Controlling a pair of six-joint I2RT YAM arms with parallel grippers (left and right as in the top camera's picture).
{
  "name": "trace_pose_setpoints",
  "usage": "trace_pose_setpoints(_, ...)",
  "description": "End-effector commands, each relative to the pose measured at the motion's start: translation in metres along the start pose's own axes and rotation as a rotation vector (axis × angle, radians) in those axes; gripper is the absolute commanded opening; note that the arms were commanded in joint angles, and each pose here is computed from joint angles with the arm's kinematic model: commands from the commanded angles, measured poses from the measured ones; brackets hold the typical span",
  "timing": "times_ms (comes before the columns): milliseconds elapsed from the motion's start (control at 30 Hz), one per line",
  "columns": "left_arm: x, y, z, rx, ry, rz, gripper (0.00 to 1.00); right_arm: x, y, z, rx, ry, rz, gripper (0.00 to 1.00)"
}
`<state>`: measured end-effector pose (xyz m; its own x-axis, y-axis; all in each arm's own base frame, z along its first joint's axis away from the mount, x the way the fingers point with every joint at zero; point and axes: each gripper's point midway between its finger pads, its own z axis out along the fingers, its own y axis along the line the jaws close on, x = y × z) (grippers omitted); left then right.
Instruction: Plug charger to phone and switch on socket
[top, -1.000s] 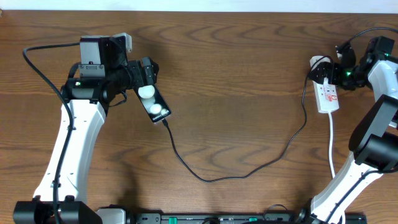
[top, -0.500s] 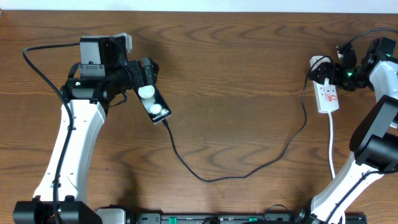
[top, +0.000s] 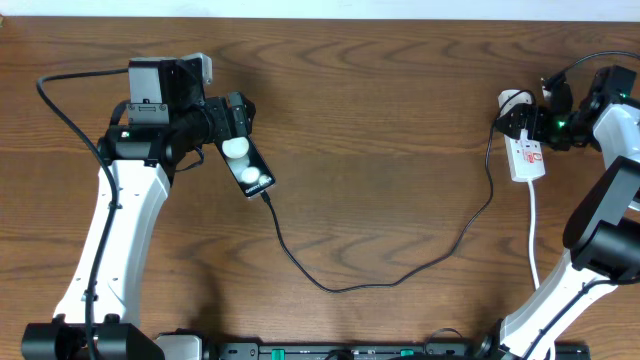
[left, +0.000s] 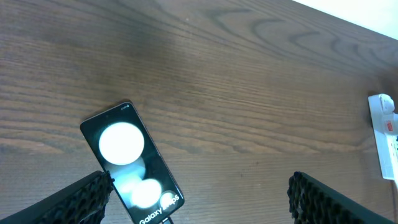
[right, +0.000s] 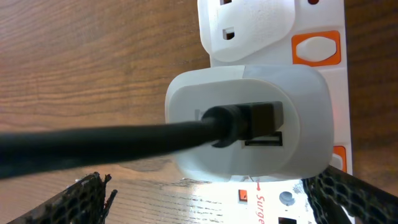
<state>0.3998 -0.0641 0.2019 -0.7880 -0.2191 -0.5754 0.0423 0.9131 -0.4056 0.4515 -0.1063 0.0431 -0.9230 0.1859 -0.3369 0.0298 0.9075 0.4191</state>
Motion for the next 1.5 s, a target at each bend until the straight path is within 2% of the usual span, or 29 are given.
trace_pose_setpoints(0,-0.005,-0.006,-0.007,0.018,-0.018,0.021,0.92,0.049,-0.007,0.025,0.036,0.181,0.134,0.99)
trace_pose_setpoints(200,-0.005,-0.006,-0.007,0.018,-0.018,0.021,0.92,0.051,-0.041,-0.008,0.221,0.197,0.2,0.99)
trace_pose_setpoints(467,-0.005,-0.006,-0.007,0.018,-0.018,0.021,0.92,0.041,-0.06,-0.077,0.344,0.092,0.249,0.99)
trace_pose_setpoints(667,-0.005,-0.006,-0.007,0.018,-0.018,0.021,0.92,0.025,-0.031,-0.132,0.361,-0.031,0.219,0.99)
trace_pose_setpoints(800,-0.005,-0.006,-0.007,0.018,-0.018,0.022,0.92,0.016,0.011,-0.176,0.309,-0.151,0.183,0.99)
trace_pose_setpoints(1000,-0.005,-0.006,-0.007,0.018,-0.018,0.021,0.92,0.01,0.048,-0.218,0.271,-0.286,0.194,0.99)
trace_pose_setpoints(1467,-0.005,-0.006,-0.007,0.018,-0.018,0.021,0.92,0.01,0.056,-0.231,0.277,-0.323,0.177,0.99)
